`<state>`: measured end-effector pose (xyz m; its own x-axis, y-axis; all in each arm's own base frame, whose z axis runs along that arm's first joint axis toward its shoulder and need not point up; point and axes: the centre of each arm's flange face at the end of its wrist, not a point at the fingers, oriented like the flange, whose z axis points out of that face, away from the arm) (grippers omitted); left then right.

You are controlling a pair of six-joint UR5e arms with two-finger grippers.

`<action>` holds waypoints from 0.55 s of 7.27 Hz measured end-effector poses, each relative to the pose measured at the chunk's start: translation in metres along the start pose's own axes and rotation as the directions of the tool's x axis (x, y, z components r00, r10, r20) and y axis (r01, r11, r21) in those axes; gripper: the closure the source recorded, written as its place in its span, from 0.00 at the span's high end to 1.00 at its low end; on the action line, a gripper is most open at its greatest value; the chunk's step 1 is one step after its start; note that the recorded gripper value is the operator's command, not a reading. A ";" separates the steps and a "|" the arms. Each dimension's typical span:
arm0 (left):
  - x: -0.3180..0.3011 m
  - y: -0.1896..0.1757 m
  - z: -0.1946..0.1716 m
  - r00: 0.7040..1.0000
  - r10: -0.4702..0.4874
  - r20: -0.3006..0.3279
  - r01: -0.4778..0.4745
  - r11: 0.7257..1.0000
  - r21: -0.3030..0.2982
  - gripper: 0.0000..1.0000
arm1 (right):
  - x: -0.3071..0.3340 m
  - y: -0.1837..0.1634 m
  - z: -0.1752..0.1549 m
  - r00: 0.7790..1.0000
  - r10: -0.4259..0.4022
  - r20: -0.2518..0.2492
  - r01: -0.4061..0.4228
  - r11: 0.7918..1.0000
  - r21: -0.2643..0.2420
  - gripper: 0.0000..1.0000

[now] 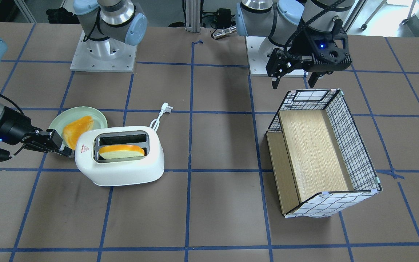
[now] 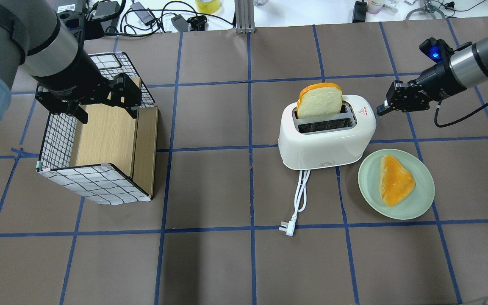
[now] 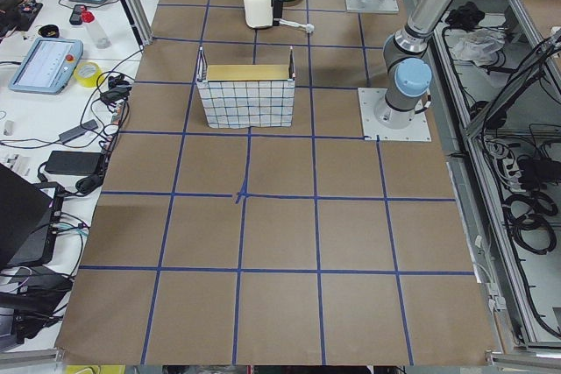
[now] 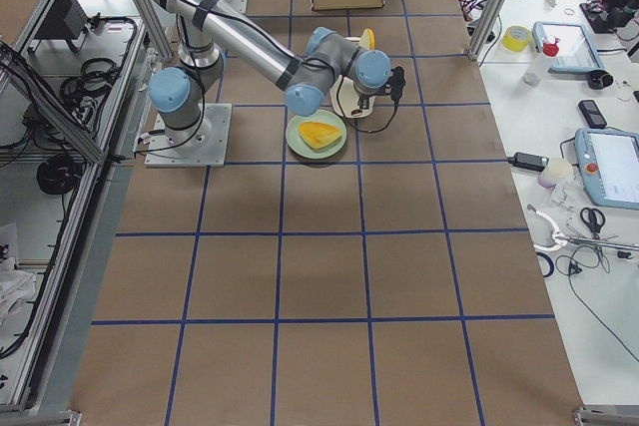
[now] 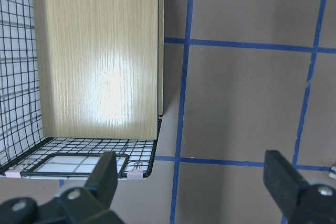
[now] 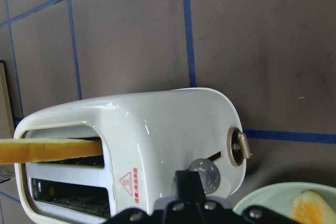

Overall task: Press toaster with right arm
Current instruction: 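Press the toaster lever down with the right gripper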

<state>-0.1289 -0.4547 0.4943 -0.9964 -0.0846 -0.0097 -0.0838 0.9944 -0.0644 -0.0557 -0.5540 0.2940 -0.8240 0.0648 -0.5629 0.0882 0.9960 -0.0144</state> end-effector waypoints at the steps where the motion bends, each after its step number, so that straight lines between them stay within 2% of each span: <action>1: 0.000 0.000 0.000 1.000 0.000 0.001 0.000 1.000 0.000 1.00 | 0.002 -0.001 0.002 1.000 0.000 0.001 0.000 1.000 0.000 0.00; 4: 0.000 0.000 0.000 1.000 0.000 0.000 0.000 1.000 0.000 1.00 | 0.010 -0.001 0.014 1.000 -0.005 -0.002 0.005 1.000 0.007 0.00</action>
<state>-0.1289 -0.4547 0.4943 -0.9964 -0.0846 -0.0098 -0.0838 0.9944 -0.0644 -0.0562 -0.5554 0.2766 -0.8254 0.0599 -0.5613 0.0882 0.9958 -0.0234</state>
